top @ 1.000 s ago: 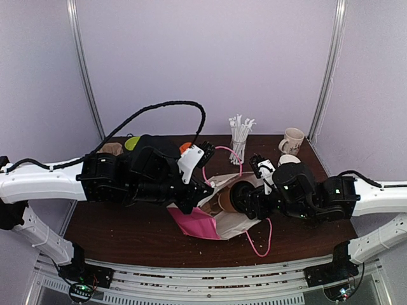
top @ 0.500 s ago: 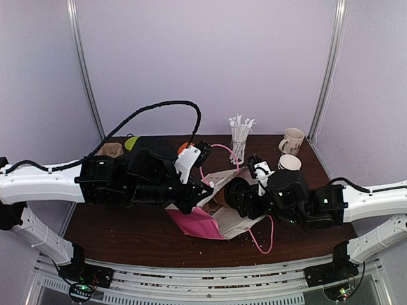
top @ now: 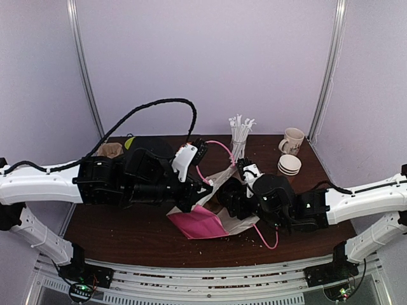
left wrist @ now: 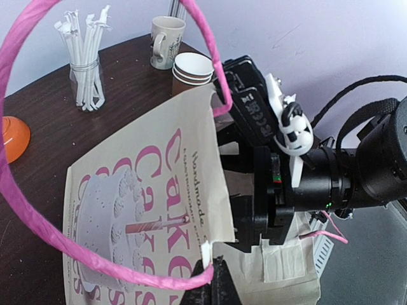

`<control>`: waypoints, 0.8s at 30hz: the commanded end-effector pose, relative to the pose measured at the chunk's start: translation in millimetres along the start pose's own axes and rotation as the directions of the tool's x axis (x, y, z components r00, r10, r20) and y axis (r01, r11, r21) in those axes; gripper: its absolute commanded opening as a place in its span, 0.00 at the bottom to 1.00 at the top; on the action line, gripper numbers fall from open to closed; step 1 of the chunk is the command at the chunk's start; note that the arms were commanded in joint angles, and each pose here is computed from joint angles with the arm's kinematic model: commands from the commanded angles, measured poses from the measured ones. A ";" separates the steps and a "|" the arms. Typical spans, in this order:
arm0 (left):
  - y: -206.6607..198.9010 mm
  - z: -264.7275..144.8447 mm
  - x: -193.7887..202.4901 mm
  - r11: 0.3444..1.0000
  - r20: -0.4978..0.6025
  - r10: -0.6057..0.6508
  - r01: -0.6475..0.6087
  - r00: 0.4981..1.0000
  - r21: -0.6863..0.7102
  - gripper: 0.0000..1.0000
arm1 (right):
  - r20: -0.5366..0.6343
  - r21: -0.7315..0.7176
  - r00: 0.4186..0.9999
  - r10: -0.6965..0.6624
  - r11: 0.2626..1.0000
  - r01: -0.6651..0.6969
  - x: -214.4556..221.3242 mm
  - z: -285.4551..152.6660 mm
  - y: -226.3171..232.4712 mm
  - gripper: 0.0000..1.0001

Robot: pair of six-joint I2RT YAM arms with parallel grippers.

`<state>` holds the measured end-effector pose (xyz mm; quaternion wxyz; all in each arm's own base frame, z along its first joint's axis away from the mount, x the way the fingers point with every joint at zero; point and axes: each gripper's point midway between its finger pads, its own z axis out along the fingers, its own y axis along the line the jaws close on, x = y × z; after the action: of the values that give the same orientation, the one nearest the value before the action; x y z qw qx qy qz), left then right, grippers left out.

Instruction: Pack the takeout coffee

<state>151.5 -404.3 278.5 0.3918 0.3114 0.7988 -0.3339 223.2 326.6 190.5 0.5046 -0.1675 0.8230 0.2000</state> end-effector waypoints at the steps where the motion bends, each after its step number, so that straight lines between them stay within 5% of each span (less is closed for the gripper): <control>1: -15.0 -14.9 -28.9 0.997 0.109 -0.035 0.028 0.993 0.068 0.00 | 0.016 0.051 1.000 -0.012 0.999 0.011 -8.5 6.7 -1.7 0.51; 12: -5.9 -20.8 -28.4 0.997 0.137 -0.068 0.063 0.988 0.042 0.00 | -0.118 0.004 0.993 -0.017 1.000 0.017 9.3 26.1 12.1 0.50; 24: -0.6 -33.3 -22.9 0.997 0.143 -0.070 0.064 0.987 0.047 0.41 | -0.166 -0.018 0.986 -0.015 1.000 0.013 13.8 31.9 21.5 0.50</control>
<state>152.8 -384.9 300.2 0.4199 0.2716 0.7870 -0.3613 231.9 355.5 168.7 0.4487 -0.1899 0.8531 0.1867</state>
